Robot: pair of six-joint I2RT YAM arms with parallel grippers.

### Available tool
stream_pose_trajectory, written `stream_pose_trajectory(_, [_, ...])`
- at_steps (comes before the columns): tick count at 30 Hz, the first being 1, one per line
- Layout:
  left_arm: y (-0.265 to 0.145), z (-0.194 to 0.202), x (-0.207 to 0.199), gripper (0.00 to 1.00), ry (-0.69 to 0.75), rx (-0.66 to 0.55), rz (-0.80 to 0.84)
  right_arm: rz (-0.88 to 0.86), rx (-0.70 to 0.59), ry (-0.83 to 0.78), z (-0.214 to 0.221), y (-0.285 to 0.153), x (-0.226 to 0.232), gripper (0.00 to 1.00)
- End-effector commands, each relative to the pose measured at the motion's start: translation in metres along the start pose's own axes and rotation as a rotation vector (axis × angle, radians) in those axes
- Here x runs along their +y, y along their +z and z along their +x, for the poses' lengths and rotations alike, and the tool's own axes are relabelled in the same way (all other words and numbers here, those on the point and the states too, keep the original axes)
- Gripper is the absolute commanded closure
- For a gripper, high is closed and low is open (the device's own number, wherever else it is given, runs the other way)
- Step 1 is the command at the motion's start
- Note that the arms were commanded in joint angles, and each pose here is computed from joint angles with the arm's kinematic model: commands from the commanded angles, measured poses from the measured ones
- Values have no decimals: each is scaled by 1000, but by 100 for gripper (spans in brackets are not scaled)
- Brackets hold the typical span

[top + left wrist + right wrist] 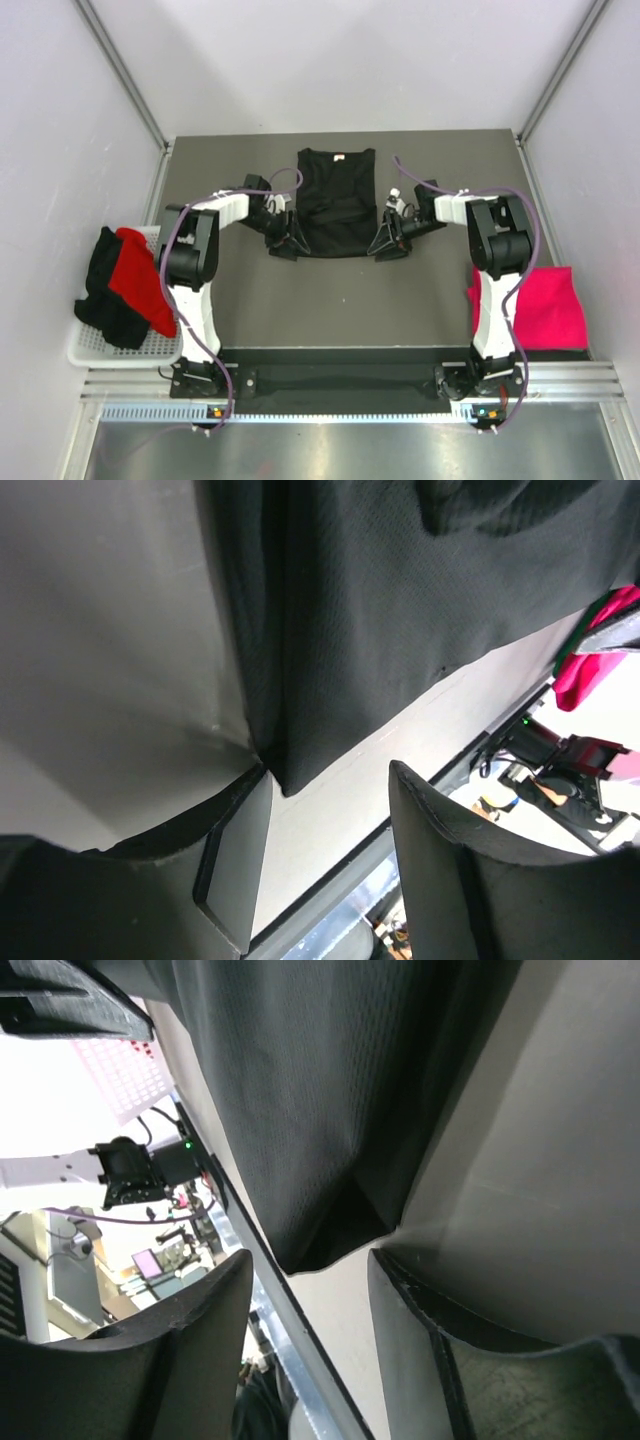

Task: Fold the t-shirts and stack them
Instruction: Fold the tshirt

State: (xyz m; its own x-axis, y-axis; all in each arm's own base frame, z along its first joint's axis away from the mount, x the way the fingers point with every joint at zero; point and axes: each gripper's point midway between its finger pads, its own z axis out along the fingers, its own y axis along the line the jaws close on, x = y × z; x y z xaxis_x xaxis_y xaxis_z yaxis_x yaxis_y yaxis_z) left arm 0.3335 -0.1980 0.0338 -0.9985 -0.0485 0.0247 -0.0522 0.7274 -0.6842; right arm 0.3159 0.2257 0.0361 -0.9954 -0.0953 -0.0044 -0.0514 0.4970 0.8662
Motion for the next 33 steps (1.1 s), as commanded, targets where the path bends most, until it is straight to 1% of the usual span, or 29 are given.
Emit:
stream_pose_trajectory(1, [14,-4,14,44,24,7,-57,1,-24,-61,-16,4,2,50])
stream_pose_trajectory(4, [15,-5,14,46,30,7,-61,-3,-24,-56,-17,5,-1,56])
stream_pose_trajectory(5, [15,-4,14,50,29,8,-63,-2,-25,-55,-18,5,-1,60])
stream_pose_trajectory(8, [15,-5,17,55,31,4,-77,14,-37,-46,-18,6,-6,63])
stream_pose_trajectory(10, [14,-6,18,60,32,-1,-83,9,-43,-39,-18,9,-8,64])
stream_pose_trajectory(11, [15,-6,18,63,34,-1,-82,5,-45,-30,-19,10,-8,70])
stream_pose_trajectory(12, [16,-7,18,70,34,-2,-80,4,-47,-31,-20,11,-9,76])
stream_pose_trajectory(14, [16,-8,18,81,34,-7,-85,6,-57,-45,-23,12,-10,85])
stream_pose_trajectory(15, [16,-11,17,89,40,-17,-83,-3,-58,-48,-24,11,-8,86])
stream_pose_trajectory(17, [15,-13,17,97,46,-24,-86,-15,-64,-69,-26,11,-2,90])
stream_pose_trajectory(18, [13,-15,15,100,57,-34,-87,-20,-68,-80,-26,9,1,92])
stream_pose_trajectory(19, [10,-17,13,100,69,-44,-87,-19,-70,-88,-25,8,4,94])
stream_pose_trajectory(20, [6,-20,11,100,85,-62,-97,-25,-81,-115,-26,3,12,98])
stream_pose_trajectory(21, [-4,-24,2,100,121,-96,-95,-26,-88,-127,-25,0,16,100])
stream_pose_trajectory(22, [-10,-27,-4,100,142,-115,-94,-26,-92,-136,-23,-4,19,100])
stream_pose_trajectory(23, [-17,-29,-10,100,160,-135,-91,-28,-115,-180,-24,-14,31,100])
stream_pose_trajectory(24, [-30,-31,-24,100,196,-169,-76,-27,-126,-198,-24,-19,35,100])
stream_pose_trajectory(27, [-53,-34,-47,100,253,-231,-53,-45,-168,-240,-22,-40,56,100])
stream_pose_trajectory(33, [-86,-35,-81,100,324,-308,-25,-54,-259,-313,-11,-77,92,100])
